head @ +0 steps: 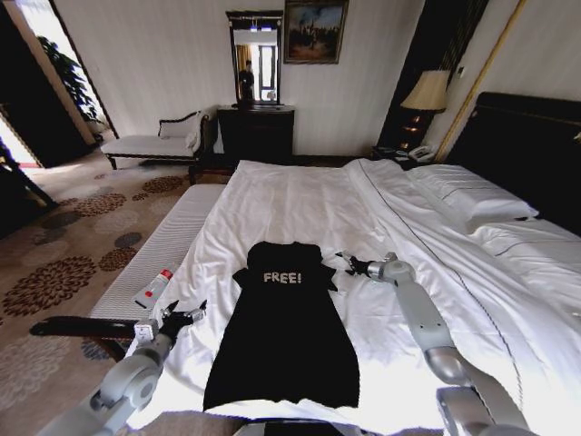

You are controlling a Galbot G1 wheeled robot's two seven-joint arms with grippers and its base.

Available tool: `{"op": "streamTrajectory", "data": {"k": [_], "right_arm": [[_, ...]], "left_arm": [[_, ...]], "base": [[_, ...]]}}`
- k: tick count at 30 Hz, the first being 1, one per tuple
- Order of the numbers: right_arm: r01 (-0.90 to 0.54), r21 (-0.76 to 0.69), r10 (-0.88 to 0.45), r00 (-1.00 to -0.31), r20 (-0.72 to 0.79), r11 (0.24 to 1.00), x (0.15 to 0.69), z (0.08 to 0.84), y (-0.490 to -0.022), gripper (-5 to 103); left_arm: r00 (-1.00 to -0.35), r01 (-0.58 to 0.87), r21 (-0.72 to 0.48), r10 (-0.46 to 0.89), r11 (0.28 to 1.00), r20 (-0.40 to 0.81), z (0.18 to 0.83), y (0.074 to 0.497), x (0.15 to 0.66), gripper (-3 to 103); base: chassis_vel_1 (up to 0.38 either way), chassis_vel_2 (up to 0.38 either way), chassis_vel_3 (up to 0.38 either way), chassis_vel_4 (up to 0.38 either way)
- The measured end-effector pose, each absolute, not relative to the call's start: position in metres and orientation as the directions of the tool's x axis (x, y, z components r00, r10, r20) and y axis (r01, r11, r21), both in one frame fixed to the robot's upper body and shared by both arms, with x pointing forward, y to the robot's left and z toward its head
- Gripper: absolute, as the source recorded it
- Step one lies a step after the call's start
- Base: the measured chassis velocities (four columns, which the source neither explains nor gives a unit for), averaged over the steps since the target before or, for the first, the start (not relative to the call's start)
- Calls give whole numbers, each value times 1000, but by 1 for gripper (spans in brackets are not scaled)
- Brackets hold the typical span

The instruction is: Fold the clothes on the bed.

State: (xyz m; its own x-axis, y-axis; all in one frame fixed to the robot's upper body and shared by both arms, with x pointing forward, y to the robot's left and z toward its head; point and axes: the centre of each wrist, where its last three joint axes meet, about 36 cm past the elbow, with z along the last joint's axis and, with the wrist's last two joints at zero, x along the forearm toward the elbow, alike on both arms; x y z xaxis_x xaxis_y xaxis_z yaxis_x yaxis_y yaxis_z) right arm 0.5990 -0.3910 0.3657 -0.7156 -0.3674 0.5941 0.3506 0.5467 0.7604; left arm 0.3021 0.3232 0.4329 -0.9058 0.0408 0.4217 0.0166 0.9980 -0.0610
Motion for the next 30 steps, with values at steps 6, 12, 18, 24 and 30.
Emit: {"op": "streamTrajectory", "data": {"k": [6, 12, 18, 24, 30], "right_arm": [[354, 778, -381, -719, 581, 519, 588, 355, -384, 93], [363, 784, -383, -719, 580, 505, 579, 347, -381, 76], [372, 775, -378, -712, 591, 511, 575, 343, -382, 49], [371, 761, -381, -697, 607, 532, 568, 336, -372, 27], [373, 758, -383, -693, 611, 535, 564, 332, -370, 5]], "left_arm": [[-908, 9, -77, 41, 997, 418, 441, 321, 298, 100], [-912, 15, -87, 49, 996, 408, 447, 316, 298, 100], [-911, 12, -86, 46, 996, 410, 448, 315, 296, 100], [-913, 6, -79, 38, 997, 407, 450, 317, 297, 100], [-902, 6, -66, 34, 998, 430, 447, 316, 293, 100]], "base": [[0, 0, 0, 0], [0, 0, 0, 0], [0, 0, 0, 0], [0, 0, 0, 0], [0, 0, 0, 0]]}}
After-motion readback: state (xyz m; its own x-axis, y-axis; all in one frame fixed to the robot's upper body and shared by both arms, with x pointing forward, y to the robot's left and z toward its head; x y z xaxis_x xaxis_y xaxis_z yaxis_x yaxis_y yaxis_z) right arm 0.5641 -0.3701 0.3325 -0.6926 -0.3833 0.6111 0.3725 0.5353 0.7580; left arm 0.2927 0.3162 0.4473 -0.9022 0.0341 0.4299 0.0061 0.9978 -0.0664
